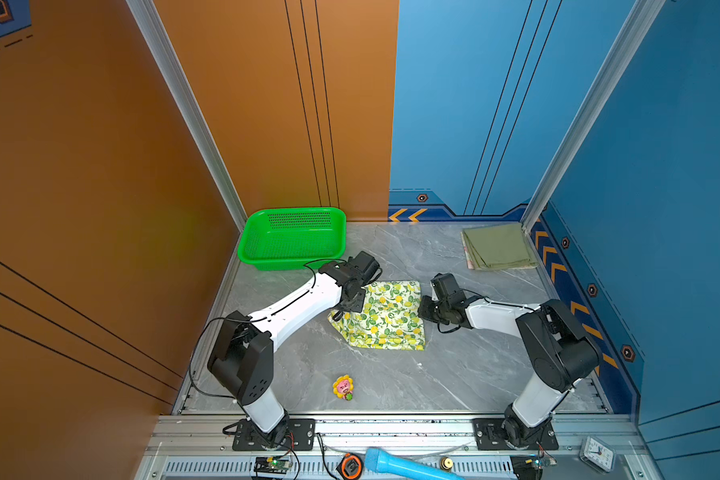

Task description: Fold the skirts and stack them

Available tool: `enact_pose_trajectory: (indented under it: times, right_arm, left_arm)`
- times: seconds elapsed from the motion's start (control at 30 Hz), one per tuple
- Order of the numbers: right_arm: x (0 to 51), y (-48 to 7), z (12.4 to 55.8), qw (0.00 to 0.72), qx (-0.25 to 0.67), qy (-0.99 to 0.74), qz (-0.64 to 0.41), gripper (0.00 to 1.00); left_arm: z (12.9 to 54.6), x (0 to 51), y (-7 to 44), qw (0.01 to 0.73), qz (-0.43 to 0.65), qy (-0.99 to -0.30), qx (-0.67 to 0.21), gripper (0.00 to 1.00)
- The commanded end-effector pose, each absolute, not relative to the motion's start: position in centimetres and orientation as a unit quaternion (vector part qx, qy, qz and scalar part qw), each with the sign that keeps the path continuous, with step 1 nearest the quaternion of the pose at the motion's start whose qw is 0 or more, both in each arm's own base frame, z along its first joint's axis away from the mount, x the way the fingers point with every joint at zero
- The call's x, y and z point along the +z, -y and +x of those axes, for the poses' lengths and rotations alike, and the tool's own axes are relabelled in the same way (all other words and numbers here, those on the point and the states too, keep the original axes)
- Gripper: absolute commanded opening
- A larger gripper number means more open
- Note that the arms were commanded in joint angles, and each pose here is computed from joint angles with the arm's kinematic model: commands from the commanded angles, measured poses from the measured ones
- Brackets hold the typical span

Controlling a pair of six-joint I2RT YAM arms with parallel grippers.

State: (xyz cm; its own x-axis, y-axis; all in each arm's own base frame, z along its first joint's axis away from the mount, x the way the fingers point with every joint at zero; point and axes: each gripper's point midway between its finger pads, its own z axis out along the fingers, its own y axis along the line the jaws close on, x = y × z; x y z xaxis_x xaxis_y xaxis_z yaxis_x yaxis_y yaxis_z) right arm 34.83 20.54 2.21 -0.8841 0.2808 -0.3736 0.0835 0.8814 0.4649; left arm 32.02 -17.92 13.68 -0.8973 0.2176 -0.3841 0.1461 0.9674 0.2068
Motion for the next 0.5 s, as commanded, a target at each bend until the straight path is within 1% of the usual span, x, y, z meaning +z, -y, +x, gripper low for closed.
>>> enact_pose_trajectory:
  times: [0.0, 0.3, 0.47]
  right_arm:
    - [0.1, -19.7, 33.1, 0.201, 0.196, -0.951, 0.13, 0.07]
    - [0.2, -21.3, 33.2, 0.221, 0.218, -0.938, 0.151, 0.04]
    - [-0.2, -21.7, 32.9, 0.225, 0.239, -0.929, 0.172, 0.04]
  left_arm:
    - [31.7, 14.4, 19.0, 0.211, 0.145, -0.956, 0.141, 0.0]
    - [30.3, 12.4, 27.1, 0.19, 0.24, -0.946, 0.108, 0.0]
    - [30.0, 11.8, 30.2, 0.177, 0.254, -0.948, 0.073, 0.0]
